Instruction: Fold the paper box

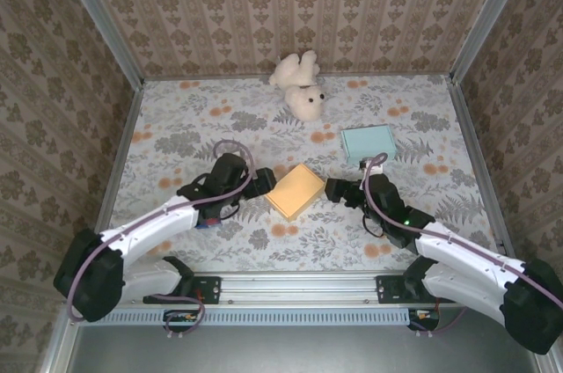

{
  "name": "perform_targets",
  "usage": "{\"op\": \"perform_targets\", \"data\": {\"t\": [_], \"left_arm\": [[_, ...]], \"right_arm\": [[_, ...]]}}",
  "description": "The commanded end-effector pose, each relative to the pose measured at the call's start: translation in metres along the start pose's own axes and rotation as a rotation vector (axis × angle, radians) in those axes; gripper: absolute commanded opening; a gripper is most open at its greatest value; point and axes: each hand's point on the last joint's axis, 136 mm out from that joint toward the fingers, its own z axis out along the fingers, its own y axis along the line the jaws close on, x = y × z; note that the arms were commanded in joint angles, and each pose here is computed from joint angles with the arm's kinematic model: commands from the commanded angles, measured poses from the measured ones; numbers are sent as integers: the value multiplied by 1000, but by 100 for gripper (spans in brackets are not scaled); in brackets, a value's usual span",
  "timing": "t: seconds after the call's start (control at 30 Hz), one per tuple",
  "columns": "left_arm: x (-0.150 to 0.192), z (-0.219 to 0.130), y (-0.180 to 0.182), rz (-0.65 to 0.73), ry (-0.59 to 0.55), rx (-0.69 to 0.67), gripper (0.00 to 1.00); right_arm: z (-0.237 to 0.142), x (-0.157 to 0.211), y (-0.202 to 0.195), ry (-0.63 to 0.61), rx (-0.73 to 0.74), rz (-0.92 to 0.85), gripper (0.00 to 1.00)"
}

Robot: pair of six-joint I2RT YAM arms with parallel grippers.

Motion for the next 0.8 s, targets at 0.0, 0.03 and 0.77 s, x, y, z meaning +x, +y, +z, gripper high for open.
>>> {"op": "perform_targets", "data": {"t": [0.0, 0.03, 0.77], "left_arm": [[16, -8, 6, -95, 13, -8, 98], [20, -10, 4, -111, 9, 0, 98], [64, 31, -31, -297, 82, -32, 85]], "right_arm": [[-1, -8, 3, 1, 17, -53, 96], [1, -9, 5, 8, 15, -65, 95], [95, 2, 23, 284, -24, -198, 54]]}}
